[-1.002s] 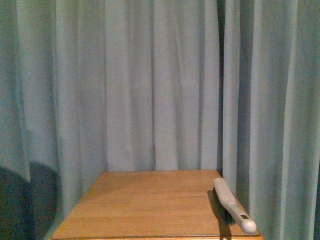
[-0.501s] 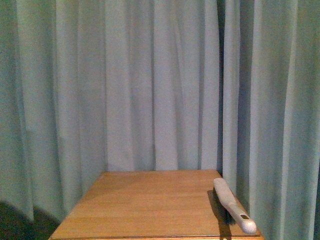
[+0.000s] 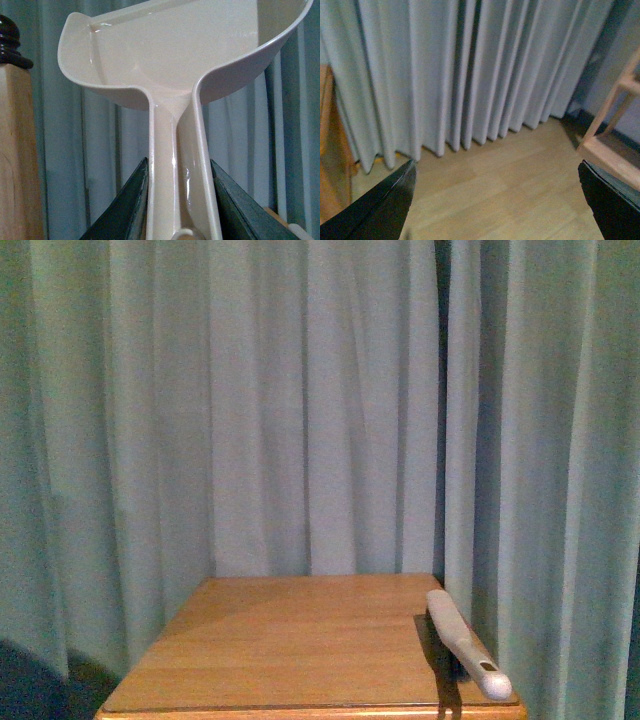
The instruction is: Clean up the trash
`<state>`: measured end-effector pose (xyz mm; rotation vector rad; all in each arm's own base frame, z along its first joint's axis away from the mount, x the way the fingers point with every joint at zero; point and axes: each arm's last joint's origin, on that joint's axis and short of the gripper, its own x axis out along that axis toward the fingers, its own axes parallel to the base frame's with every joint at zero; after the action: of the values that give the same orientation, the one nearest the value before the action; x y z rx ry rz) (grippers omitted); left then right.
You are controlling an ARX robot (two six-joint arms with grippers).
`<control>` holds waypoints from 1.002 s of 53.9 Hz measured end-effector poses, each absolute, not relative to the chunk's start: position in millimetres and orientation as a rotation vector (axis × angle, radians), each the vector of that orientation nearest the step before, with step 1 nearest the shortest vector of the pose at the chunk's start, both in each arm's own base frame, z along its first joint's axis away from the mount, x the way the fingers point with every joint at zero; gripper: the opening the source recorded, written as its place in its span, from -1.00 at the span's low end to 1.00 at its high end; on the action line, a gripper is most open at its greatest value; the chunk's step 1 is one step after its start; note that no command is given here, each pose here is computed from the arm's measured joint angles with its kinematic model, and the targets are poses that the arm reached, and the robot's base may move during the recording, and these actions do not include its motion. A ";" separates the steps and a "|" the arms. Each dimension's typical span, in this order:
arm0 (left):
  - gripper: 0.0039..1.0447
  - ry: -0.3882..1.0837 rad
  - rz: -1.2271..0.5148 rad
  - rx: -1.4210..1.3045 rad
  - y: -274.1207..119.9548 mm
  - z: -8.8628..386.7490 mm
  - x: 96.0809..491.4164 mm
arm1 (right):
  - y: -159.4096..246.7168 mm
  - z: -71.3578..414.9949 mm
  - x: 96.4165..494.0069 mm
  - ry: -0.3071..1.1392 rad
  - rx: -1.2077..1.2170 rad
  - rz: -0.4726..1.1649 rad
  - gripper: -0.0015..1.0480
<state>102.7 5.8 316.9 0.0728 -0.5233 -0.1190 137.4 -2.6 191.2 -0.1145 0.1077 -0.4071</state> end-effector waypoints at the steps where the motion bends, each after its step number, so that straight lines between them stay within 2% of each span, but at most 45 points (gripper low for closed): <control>1: -0.45 -0.523 -0.119 0.072 5.8 316.8 102.8 | -2.2 194.7 143.7 0.140 -0.111 -0.385 0.86; 7: -0.45 -0.523 -0.117 0.072 5.8 316.9 102.7 | 4.5 220.2 196.6 0.324 -0.027 -0.253 0.86; 12: -0.45 -0.523 -0.118 0.072 5.8 316.9 102.7 | 16.3 231.7 234.9 0.406 0.015 -0.179 0.86; 22: -0.45 -0.523 -0.118 0.072 5.8 316.9 102.7 | 43.1 251.5 297.9 0.478 0.078 -0.092 0.86; 31: -0.45 -0.523 -0.118 0.072 5.8 316.9 102.7 | 70.3 248.7 345.6 0.574 0.141 -0.059 0.86; 42: -0.45 -0.523 -0.118 0.072 5.8 316.9 102.7 | 95.9 228.2 384.9 0.657 0.206 -0.045 0.86; 54: -0.45 -0.523 -0.118 0.072 5.8 316.9 102.7 | 116.3 213.0 409.9 0.708 0.253 -0.045 0.86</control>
<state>102.7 5.8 316.9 0.0720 -0.5230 -0.1176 409.9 116.3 213.0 0.2528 0.7084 -0.0446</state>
